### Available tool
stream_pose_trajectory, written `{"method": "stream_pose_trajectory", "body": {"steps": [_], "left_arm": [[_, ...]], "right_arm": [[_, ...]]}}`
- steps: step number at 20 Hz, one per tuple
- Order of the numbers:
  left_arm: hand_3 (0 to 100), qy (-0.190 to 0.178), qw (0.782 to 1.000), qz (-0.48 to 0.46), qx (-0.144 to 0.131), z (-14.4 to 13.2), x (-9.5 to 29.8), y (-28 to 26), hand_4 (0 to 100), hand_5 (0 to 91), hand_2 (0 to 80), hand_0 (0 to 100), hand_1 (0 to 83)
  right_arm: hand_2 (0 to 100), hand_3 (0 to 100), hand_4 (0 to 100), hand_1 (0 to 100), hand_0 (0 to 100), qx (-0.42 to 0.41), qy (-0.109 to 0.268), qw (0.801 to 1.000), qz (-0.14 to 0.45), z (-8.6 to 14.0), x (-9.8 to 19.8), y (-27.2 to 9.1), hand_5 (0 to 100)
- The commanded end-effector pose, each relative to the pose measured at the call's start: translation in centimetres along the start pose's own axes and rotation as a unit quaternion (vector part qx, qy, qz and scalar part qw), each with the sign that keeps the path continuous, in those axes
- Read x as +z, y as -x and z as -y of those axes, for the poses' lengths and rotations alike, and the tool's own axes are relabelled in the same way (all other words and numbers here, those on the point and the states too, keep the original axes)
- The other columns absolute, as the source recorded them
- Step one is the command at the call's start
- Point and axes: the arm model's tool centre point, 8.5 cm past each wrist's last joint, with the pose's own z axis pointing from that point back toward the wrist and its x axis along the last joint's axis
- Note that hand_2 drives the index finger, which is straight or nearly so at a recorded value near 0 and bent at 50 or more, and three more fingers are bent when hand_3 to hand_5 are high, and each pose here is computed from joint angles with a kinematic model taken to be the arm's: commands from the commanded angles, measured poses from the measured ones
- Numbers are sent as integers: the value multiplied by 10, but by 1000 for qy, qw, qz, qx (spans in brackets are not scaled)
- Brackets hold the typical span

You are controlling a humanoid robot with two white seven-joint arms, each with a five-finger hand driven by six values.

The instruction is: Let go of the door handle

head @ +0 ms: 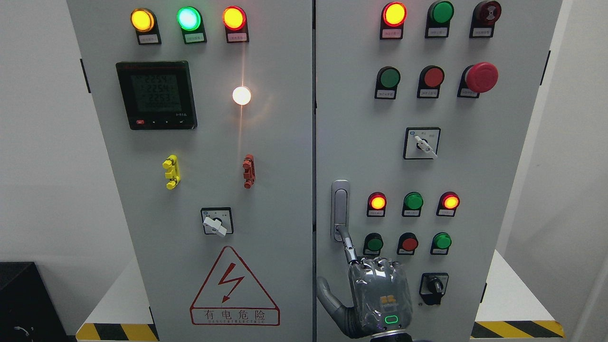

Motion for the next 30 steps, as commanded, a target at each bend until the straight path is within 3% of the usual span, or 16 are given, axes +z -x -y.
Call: {"method": "stream_pose_trajectory", "body": {"steps": [1, 30], "left_arm": [[0, -2, 1000, -2, -2, -1, 0, -7, 0, 0, 0, 120, 556], [0, -2, 1000, -1, -2, -1, 0, -8, 0, 0, 0, 120, 556]], "right_arm": [[0, 1000, 1000, 200, 378, 8, -3, 1000, -5, -3, 0, 4, 1000], [0, 1000, 1000, 202, 380, 6, -14, 1000, 0, -6, 0, 0, 1000]]}}
